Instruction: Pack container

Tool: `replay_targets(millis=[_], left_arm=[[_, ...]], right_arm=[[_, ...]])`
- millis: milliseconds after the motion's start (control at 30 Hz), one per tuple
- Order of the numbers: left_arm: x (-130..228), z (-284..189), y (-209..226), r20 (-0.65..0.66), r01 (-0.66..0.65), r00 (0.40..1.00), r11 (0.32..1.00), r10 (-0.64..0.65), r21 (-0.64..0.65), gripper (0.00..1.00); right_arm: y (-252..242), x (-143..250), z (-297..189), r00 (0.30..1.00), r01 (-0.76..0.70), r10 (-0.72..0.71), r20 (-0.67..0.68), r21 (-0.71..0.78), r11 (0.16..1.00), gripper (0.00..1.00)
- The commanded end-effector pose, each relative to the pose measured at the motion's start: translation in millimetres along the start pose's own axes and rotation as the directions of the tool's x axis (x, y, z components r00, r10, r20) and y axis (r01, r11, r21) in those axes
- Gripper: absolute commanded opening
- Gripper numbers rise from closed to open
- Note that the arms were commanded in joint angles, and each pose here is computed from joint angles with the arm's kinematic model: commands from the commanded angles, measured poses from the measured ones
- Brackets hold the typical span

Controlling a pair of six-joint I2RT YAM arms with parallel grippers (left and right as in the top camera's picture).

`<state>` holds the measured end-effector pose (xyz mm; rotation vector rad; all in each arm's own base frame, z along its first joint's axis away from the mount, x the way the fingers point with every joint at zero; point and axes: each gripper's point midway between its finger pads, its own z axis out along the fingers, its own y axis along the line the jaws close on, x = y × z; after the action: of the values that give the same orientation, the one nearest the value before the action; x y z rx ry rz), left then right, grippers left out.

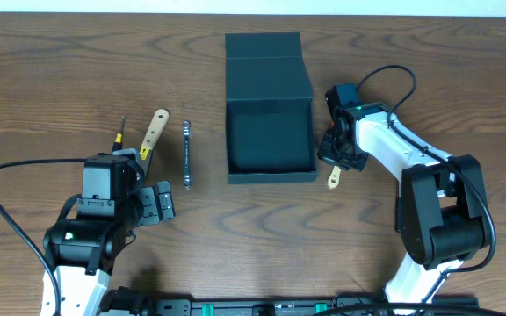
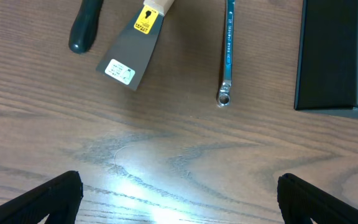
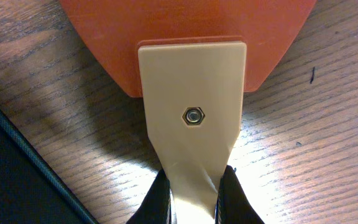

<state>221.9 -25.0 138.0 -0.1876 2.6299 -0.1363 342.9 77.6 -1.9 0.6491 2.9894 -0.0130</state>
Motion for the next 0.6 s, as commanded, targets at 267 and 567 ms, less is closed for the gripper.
replay_targets(millis=[267,567], left_arm=[[-7,-5,0,0.02,-0.02,1.0,1.0,0.02,-0.009,0.98],[-7,-5,0,0.02,-0.02,1.0,1.0,0.02,-0.009,0.99]], right_arm=[[-1,16,19,0.998,0.013,-0.011,-0.065,0.022,1.0,0.01],[-7,12,9,0.999,0.007,-0.005,-0.05,0.04,0.999,0.01]])
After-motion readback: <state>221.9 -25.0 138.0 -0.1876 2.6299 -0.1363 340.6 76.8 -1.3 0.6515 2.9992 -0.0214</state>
